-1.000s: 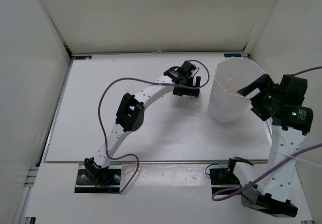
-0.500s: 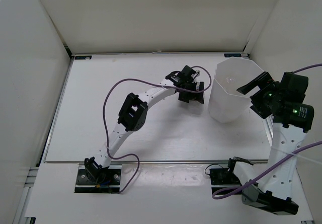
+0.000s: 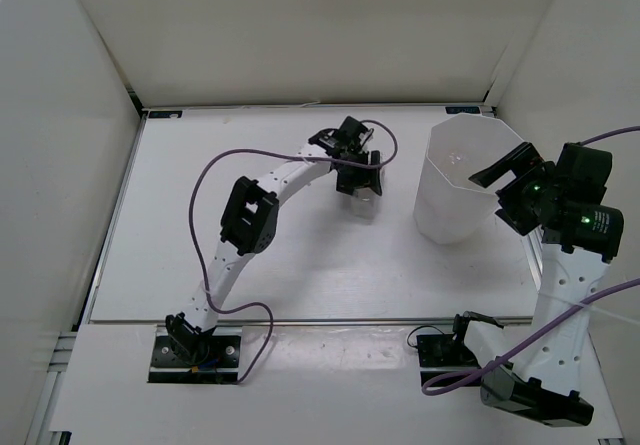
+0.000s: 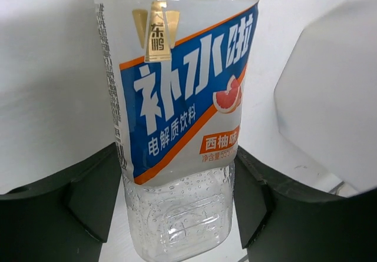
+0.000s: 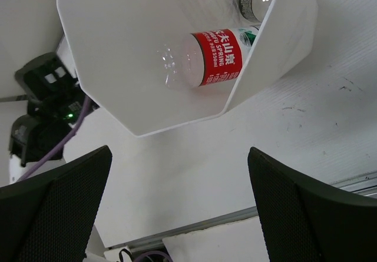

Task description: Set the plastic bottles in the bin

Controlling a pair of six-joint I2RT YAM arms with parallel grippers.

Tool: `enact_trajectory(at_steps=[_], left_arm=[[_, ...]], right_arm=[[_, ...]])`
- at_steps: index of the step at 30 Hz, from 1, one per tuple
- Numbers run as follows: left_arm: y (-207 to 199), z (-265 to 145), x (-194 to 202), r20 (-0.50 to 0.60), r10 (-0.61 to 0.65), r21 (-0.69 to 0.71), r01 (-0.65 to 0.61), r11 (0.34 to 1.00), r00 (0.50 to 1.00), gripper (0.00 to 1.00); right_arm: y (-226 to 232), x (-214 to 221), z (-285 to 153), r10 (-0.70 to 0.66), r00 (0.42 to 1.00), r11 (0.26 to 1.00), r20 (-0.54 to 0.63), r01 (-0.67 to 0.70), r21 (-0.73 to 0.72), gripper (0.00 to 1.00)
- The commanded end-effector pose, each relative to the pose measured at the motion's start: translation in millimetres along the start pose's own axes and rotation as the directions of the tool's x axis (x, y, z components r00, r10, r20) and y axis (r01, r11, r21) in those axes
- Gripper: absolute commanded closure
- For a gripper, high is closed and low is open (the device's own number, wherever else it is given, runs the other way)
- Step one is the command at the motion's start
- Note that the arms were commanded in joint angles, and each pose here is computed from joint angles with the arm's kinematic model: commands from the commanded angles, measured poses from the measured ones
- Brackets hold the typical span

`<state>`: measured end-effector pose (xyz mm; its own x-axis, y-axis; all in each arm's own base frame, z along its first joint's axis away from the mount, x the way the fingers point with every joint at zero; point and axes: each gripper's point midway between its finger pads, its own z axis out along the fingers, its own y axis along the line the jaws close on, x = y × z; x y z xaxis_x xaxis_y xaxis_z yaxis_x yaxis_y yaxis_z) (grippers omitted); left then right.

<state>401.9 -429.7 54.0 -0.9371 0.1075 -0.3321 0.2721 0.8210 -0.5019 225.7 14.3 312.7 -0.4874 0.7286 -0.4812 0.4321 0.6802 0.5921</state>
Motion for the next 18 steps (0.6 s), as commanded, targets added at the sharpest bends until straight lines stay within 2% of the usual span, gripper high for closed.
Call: enact_trajectory(at_steps=[1, 2, 4, 7, 8, 9, 10, 11, 12, 13, 15, 17, 18], left_arm=[[-44, -122, -81, 0.294, 0.066, 0.017, -0.075, 0.997, 0.953, 0.52], [-61, -157, -104, 0.396, 0.115, 0.045, -0.145, 0.988, 0.911, 0.52], [-98, -204, -125, 0.513, 0.172, 0.108, -0.262, 0.959, 0.841, 0.52], [-149, -285, -146, 0.698, 0.228, 0.146, -0.447, 0.883, 0.679, 0.53], [-162, -312, -150, 0.749, 0.228, 0.14, -0.485, 0.863, 0.622, 0.53], [-175, -322, -151, 0.775, 0.223, 0.146, -0.511, 0.847, 0.591, 0.54], [-191, -342, -158, 0.825, 0.193, 0.163, -0.55, 0.819, 0.532, 0.54], [-201, -357, -161, 0.851, 0.162, 0.183, -0.572, 0.8, 0.499, 0.54], [-215, -362, -160, 0.862, 0.124, 0.222, -0.586, 0.779, 0.492, 0.54], [-236, -379, -161, 0.898, 0.087, 0.231, -0.631, 0.741, 0.431, 0.54], [-253, -368, -159, 0.903, 0.058, 0.263, -0.656, 0.707, 0.425, 0.51], [-278, -363, -145, 0.906, 0.033, 0.299, -0.693, 0.656, 0.422, 0.53], [-282, -342, -143, 0.892, 0.037, 0.319, -0.686, 0.654, 0.45, 0.53]], right_arm=[[8, -6, -1, -0.037, 0.999, 0.998, 0.026, 0.038, -0.041, 0.0], [12, -7, -6, -0.052, 0.998, 0.997, 0.038, 0.054, -0.06, 0.0], [14, -7, -16, -0.068, 0.996, 0.996, 0.056, 0.071, -0.06, 0.0], [26, -20, -36, -0.107, 0.986, 0.989, 0.125, 0.118, -0.086, 0.0], [33, -21, -42, -0.123, 0.983, 0.984, 0.137, 0.139, -0.111, 0.0], [43, -28, -56, -0.132, 0.975, 0.978, 0.18, 0.157, -0.135, 0.0], [44, -27, -62, -0.132, 0.974, 0.978, 0.181, 0.158, -0.136, 0.0], [46, -27, -71, -0.135, 0.969, 0.976, 0.205, 0.165, -0.138, 0.0], [48, -27, -78, -0.136, 0.968, 0.975, 0.213, 0.169, -0.142, 0.0], [52, -27, -92, -0.125, 0.964, 0.976, 0.234, 0.162, -0.146, 0.0], [57, -28, -102, -0.119, 0.96, 0.974, 0.254, 0.163, -0.16, 0.0], [64, -20, -114, -0.118, 0.96, 0.961, 0.256, 0.176, -0.214, 0.0], [68, -20, -115, -0.121, 0.959, 0.956, 0.258, 0.182, -0.228, 0.0]])
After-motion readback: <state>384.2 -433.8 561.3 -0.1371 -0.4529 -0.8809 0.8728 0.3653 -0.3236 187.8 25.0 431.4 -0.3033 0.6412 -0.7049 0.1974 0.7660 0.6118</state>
